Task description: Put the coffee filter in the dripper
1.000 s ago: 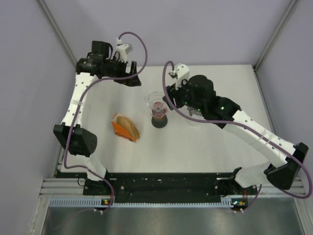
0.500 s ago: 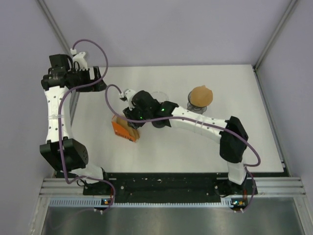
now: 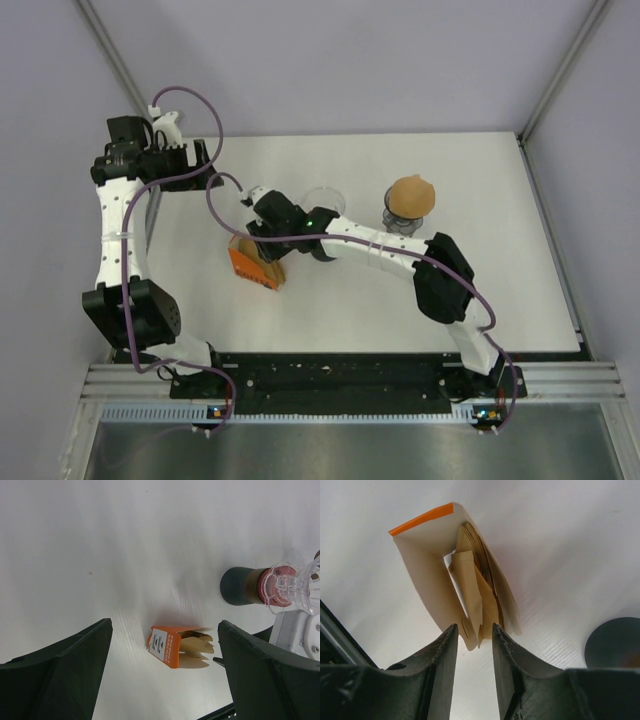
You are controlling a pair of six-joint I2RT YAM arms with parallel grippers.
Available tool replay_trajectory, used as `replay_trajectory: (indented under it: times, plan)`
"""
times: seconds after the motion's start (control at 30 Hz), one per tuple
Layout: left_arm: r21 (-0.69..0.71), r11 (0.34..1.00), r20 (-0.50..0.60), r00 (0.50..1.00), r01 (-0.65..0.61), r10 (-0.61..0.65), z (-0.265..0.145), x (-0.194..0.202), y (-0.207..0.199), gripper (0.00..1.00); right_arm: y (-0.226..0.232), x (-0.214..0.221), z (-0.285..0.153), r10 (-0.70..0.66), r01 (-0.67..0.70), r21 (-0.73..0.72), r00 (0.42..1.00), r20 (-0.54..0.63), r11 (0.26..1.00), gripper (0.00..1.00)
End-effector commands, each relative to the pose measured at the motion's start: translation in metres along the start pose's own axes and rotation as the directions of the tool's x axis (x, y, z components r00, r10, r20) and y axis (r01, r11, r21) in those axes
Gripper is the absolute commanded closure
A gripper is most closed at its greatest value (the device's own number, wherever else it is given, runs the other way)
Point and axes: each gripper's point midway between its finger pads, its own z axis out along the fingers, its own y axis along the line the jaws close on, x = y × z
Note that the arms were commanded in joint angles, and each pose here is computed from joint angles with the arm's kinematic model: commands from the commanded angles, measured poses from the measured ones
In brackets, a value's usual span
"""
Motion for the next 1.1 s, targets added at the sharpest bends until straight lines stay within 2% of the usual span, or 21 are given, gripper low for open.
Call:
replay_trajectory:
  times: [0.0, 0.1, 0.37, 0.53, 0.8, 1.07]
  plan:
    - [0.021, 0.999, 0.066, 0.997, -0.038, 0.036, -0.008, -0.014, -0.007, 0.08, 0.001, -0.018, -0.001, 0.029, -0.030, 0.025, 0.998, 0.049, 0.999, 0.66]
    - [0.028, 0.999, 0.065, 0.997, -0.039, 0.037, -0.007, -0.013, -0.008, 0.08, 0.005, -0.013, 0.006, 0.029, -0.029, -0.001, 0.999, 0.029, 1.000, 0.67]
    - [0.030, 0.999, 0.062, 0.997, -0.038, 0.036, -0.005, -0.013, -0.007, 0.09, 0.018, -0.013, 0.012, 0.041, -0.040, -0.067, 0.999, 0.012, 0.997, 0.80]
    - [0.030, 0.999, 0.061, 0.998, -0.038, 0.036, -0.004, -0.013, -0.006, 0.09, 0.020, -0.012, 0.016, 0.041, -0.041, -0.084, 0.999, 0.004, 0.996, 0.82]
    - [0.042, 0.999, 0.052, 0.998, -0.033, 0.031, -0.002, -0.011, -0.007, 0.09, 0.020, -0.018, 0.013, 0.016, -0.015, -0.079, 1.000, 0.019, 0.997, 1.00]
    - [0.070, 0.997, 0.049, 0.998, -0.033, 0.029, -0.001, -0.010, -0.011, 0.09, 0.021, -0.038, -0.025, -0.078, 0.084, -0.072, 0.993, 0.084, 0.994, 1.00]
